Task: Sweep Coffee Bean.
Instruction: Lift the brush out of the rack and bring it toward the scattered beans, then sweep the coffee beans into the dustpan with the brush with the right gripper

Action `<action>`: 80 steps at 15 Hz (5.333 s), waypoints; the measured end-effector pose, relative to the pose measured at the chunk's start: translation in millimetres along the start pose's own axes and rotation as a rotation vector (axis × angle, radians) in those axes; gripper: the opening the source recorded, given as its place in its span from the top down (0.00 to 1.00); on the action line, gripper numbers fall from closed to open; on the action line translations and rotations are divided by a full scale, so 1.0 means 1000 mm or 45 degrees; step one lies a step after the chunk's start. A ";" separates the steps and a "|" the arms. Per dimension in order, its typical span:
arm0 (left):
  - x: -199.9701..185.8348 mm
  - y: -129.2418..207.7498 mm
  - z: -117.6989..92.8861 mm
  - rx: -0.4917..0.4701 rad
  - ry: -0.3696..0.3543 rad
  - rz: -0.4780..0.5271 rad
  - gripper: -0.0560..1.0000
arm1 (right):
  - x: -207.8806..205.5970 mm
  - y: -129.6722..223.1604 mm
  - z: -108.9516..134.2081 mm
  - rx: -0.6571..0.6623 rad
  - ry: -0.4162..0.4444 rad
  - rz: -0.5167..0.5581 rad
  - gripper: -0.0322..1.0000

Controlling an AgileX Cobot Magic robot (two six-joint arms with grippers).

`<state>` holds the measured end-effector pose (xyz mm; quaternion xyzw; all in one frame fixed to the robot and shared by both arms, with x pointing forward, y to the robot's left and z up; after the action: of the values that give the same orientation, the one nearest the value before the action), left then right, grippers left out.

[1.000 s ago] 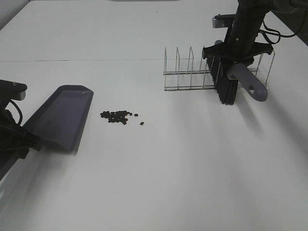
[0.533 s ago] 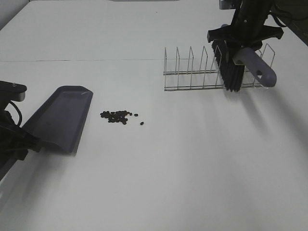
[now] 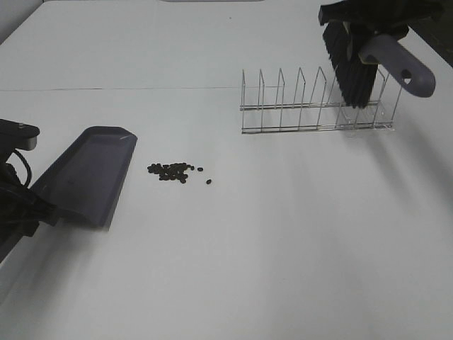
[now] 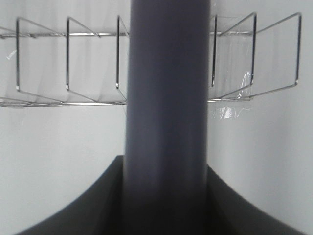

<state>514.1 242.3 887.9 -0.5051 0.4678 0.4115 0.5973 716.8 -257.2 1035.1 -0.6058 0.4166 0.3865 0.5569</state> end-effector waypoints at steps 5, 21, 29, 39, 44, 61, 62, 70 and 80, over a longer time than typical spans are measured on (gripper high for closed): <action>0.000 0.000 0.000 0.002 -0.001 0.001 0.63 | -0.069 0.009 -0.002 0.040 -0.089 -0.133 0.63; 0.000 0.000 0.002 0.054 -0.027 -0.005 0.63 | -0.009 0.178 -0.004 0.016 -0.099 0.201 0.63; -0.016 -0.030 0.010 0.050 -0.139 -0.034 0.63 | 0.011 0.160 0.056 -0.288 0.155 0.241 0.63; 0.026 -0.021 -0.011 0.149 -0.133 0.142 0.63 | 0.057 0.138 0.152 -0.539 0.183 0.253 0.63; 0.028 -0.020 -0.015 0.187 -0.119 0.152 0.63 | 0.076 0.125 0.177 -0.562 0.070 0.255 0.63; 0.030 -0.018 -0.019 0.175 -0.077 0.217 0.63 | 0.108 0.111 0.248 -0.537 -0.550 0.288 0.63; 0.030 -0.018 -0.019 0.175 -0.077 0.218 0.63 | 0.107 0.110 0.251 -0.523 -0.583 0.272 0.63; 0.030 -0.017 -0.019 0.165 -0.072 0.226 0.63 | 0.104 0.110 0.265 -0.496 -0.765 0.236 0.63; 0.030 -0.017 -0.019 0.165 -0.072 0.226 0.63 | 0.099 0.104 0.276 -0.460 -0.908 0.148 0.63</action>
<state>534.4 221.3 861.4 -0.4101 0.5193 0.4457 0.6030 653.1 6.8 884.0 -0.4973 0.1562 0.6701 0.5284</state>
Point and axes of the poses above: a point on each arm's last joint axis where the gripper is mounted, x pointing out along that axis toward the gripper, z along the wrist's bending axis when the last joint is at zero, y = z × x, the point moved 1 cm from there along x, pointing out along that axis toward the gripper, and after that the axes turned 3 degrees about -x, right-handed, at the moved point
